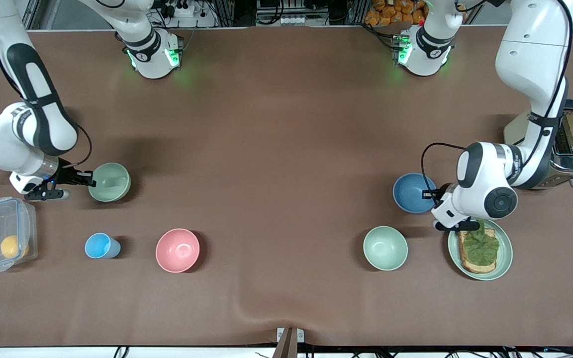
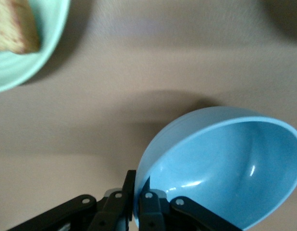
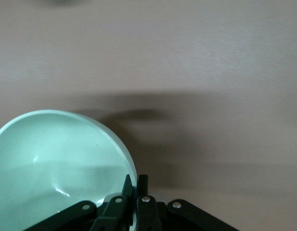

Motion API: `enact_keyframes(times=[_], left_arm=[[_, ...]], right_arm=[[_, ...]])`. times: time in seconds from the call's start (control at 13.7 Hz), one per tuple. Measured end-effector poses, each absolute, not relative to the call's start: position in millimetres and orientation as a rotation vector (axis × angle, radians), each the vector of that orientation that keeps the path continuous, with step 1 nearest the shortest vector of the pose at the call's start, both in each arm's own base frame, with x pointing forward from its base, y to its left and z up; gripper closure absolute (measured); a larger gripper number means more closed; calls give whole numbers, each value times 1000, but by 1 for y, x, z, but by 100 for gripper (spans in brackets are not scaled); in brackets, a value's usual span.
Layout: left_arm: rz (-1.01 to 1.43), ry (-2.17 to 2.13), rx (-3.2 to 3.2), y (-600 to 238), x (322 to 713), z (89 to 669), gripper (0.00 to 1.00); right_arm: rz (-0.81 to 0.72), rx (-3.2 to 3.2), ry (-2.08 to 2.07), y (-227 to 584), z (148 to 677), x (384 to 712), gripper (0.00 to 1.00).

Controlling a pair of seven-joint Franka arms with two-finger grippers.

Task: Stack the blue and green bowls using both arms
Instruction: 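Carry the blue bowl with the left gripper while the right gripper carries the green bowl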

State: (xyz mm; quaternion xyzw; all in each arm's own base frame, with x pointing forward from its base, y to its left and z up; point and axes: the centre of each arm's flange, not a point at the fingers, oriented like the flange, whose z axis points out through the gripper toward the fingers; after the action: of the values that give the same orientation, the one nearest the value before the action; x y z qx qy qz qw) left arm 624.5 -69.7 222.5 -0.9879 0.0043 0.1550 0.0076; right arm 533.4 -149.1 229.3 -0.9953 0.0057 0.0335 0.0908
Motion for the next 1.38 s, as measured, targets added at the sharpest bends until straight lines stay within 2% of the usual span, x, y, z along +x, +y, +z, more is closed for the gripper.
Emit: enact_keyframes(times=[0.15,0.36,0.58,1.02,1.38], left_arm=[[417,-15,-3109,-68,632,248,94],[343,-93,-3177,-70,637,286,94],[317,-186,-3193,-75,638,300,94],[291,-362,-3216,-110,640,320,94],[302,-467,-3238,-176,629,338,94]], right_arm=[[166,-2911,120,-131,263,551,96],[191,-2902,239,-58,319,570,96],[225,-2911,352,32,335,570,96],[190,-2914,584,179,330,547,96],[140,-2898,701,272,309,498,96]])
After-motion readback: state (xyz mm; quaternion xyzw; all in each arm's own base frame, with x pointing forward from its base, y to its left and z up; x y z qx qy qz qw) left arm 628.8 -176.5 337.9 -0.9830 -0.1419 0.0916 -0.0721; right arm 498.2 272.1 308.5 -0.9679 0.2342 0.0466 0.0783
